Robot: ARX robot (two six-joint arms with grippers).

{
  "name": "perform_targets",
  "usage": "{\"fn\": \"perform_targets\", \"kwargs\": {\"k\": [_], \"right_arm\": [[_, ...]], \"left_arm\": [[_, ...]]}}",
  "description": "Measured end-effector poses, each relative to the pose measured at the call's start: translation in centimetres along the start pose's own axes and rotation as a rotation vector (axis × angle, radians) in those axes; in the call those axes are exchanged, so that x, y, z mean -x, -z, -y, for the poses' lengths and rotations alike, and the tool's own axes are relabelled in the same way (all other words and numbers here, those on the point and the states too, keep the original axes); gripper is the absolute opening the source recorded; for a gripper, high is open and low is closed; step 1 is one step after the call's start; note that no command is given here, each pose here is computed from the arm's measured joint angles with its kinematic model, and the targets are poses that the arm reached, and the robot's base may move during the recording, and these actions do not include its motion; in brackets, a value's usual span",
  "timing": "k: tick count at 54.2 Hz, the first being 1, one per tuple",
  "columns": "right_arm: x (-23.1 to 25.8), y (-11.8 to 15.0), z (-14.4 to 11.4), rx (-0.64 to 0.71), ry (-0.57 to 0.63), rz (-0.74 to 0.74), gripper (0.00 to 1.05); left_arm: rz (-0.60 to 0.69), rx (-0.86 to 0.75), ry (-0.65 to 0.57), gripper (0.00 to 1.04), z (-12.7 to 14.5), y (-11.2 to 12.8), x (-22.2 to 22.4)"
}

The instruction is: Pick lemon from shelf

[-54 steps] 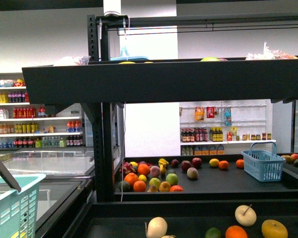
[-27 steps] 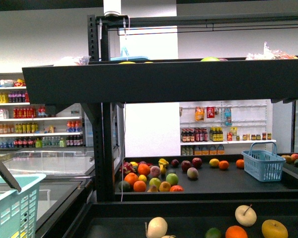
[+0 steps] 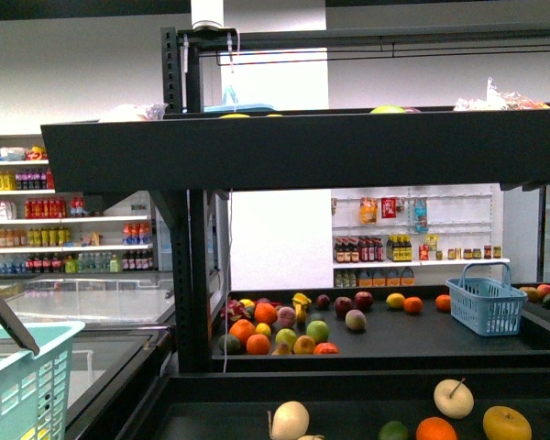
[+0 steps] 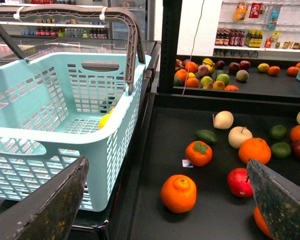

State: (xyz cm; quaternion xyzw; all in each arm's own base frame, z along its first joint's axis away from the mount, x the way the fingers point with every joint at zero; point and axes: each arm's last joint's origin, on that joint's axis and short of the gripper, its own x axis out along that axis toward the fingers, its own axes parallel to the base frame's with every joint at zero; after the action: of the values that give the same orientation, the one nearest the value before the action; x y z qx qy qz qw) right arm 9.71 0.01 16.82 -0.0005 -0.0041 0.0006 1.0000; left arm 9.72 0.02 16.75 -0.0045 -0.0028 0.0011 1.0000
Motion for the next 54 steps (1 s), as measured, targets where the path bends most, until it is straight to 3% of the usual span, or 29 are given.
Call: {"fn": "perform_targets", "kwargs": {"k": [54], "right_arm": [[0.00, 0.00, 0.00, 0.000, 0.000, 0.000, 1.02]], "left_arm": [[0.000, 0.000, 0.000, 0.97, 0.00, 0.00, 0.00]]}}
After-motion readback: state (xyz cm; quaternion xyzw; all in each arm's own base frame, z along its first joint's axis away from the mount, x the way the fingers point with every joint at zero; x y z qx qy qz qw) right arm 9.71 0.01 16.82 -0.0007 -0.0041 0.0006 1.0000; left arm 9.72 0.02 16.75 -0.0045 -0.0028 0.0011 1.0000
